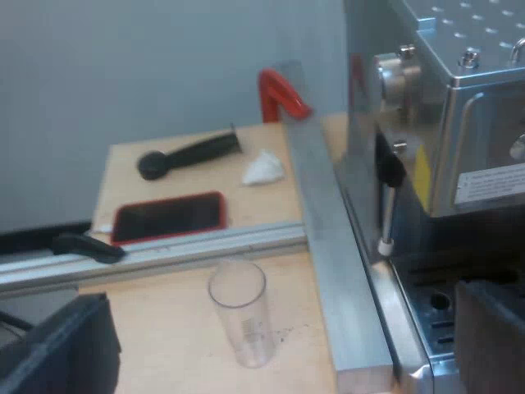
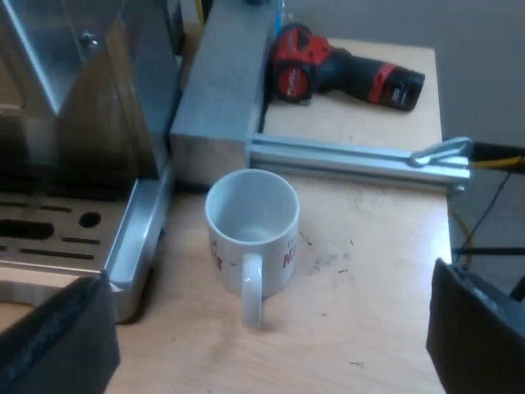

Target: Grind coffee beans and then tamp

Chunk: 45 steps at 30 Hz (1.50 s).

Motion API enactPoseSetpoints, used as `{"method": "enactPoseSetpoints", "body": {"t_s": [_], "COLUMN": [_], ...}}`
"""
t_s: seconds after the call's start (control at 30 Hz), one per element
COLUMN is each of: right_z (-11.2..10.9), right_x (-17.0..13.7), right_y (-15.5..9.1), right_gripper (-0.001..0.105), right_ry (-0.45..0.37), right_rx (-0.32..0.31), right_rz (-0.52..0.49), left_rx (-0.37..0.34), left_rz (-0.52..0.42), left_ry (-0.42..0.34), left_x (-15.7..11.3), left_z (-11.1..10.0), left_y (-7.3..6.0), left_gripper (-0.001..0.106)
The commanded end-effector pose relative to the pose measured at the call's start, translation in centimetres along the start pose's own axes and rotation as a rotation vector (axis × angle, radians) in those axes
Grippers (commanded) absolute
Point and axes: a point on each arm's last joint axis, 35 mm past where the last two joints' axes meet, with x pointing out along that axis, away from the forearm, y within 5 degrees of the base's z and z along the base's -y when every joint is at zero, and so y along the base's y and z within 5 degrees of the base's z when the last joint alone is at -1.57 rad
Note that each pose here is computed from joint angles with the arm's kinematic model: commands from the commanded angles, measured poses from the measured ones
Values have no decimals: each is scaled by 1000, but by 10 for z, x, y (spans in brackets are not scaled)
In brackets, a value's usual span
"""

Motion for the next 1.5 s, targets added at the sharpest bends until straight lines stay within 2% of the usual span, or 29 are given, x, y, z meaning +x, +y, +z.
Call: {"method": "enactPoseSetpoints", "body": {"t_s": [0.03,0.13,0.23,0.3,0.37,0.47,0.53,0.63,0.77,0.87,1.1,1.27,1.3,1.4,1.5], "right_z": [-4,-9,-23,-31,-40,-54,-57,-57,-52,-50,-48,-52,-59,-68,-79], "right_x": [-15,-22,-32,-35,-37,-42,-33,-35,-32,-32,-25,-15,-6,9,23], "right_y": [5,9,17,22,25,32,32,33,32,31,29,29,30,31,34], "right_gripper": [79,79,79,79,79,79,79,79,79,79,79,79,79,79,79], "right_ry": [-51,-82,-125,-141,-153,-195,-183,-180,-254,-272,-310,-303,-270,-225,-180], "right_rx": [0,30,73,97,116,110,112,114,103,109,100,102,110,120,131], "right_rz": [-12,-25,-52,-66,-79,-114,-109,-87,-55,-61,-69,-67,-55,-38,-8], "left_rx": [-12,-15,-18,-13,-3,1,6,10,13,11,-1,-3,-5,-3,3], "left_rz": [30,36,24,23,30,38,48,56,62,59,32,27,24,26,0], "left_ry": [-71,-113,-192,-199,-158,-102,-29,26,69,46,-126,-162,-179,-152,-93], "left_x": [-18,-29,-51,-57,-57,-56,-55,-55,-56,-56,-44,-34,-21,-7,8], "left_z": [-14,-23,-41,-47,-52,-58,-66,-72,-76,-74,-57,-56,-58,-66,-78], "left_y": [4,6,10,11,12,13,14,15,15,15,12,11,11,11,11], "left_gripper": [84,84,84,84,84,84,84,84,84,84,84,84,84,84,84]}}
